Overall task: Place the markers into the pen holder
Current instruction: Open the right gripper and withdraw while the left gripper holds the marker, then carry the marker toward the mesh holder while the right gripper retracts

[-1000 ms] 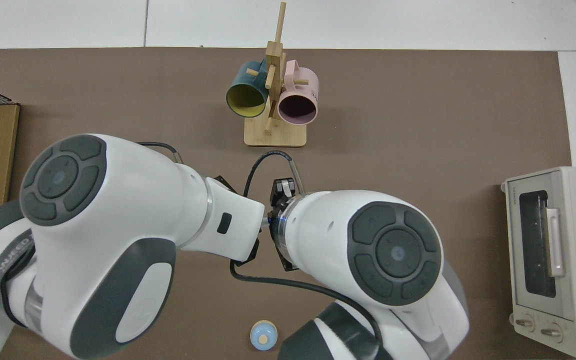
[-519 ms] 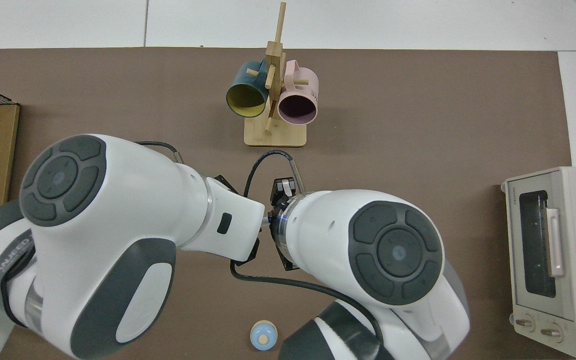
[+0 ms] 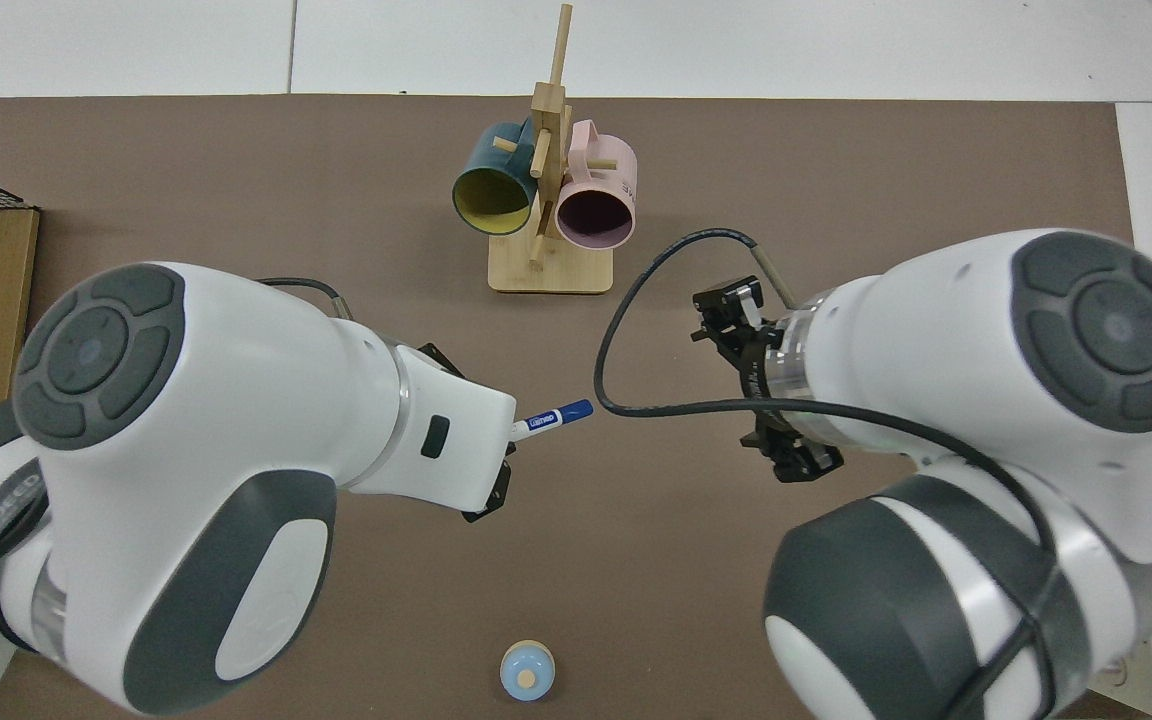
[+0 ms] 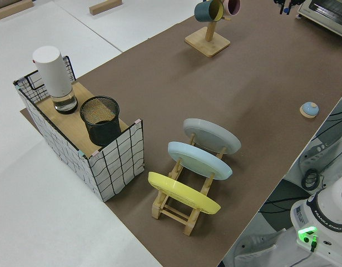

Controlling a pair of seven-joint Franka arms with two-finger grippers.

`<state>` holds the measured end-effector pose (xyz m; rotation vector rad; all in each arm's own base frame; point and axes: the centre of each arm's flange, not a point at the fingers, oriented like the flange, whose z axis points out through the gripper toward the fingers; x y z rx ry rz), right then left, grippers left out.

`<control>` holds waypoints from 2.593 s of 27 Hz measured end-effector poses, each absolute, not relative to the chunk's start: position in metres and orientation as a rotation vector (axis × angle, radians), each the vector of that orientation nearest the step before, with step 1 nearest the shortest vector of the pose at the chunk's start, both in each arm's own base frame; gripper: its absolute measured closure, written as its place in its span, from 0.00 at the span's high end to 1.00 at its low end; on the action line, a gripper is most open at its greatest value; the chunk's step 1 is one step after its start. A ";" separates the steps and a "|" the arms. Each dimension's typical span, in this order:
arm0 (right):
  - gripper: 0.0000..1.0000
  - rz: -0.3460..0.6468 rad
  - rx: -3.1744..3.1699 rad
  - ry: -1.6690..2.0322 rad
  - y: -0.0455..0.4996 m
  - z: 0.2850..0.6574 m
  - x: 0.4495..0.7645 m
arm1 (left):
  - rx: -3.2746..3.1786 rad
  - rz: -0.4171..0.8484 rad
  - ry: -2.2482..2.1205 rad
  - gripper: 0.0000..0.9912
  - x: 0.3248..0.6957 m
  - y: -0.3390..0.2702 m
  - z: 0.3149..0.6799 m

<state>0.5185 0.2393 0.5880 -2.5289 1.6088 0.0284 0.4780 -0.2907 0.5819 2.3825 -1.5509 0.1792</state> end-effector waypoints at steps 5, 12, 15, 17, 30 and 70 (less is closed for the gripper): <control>1.00 0.037 -2.743 1.339 0.200 0.599 0.517 | 2.403 0.183 -1.569 0.17 0.479 -0.287 0.584; 1.00 -0.035 -2.919 0.949 0.185 0.633 0.516 | 2.425 0.187 -1.584 0.17 0.479 -0.282 0.587; 1.00 -0.053 -2.980 0.764 0.193 0.637 0.512 | 2.446 0.169 -1.600 0.17 0.478 -0.278 0.588; 1.00 -0.054 -3.006 0.665 0.201 0.637 0.509 | 2.460 0.153 -1.599 0.17 0.478 -0.273 0.589; 1.00 0.044 -3.135 0.124 0.219 0.637 0.484 | 2.579 0.048 -1.593 0.17 0.484 -0.226 0.608; 1.00 0.059 -3.176 0.163 0.180 0.637 0.495 | 2.928 -0.590 -2.024 0.17 0.531 0.034 0.691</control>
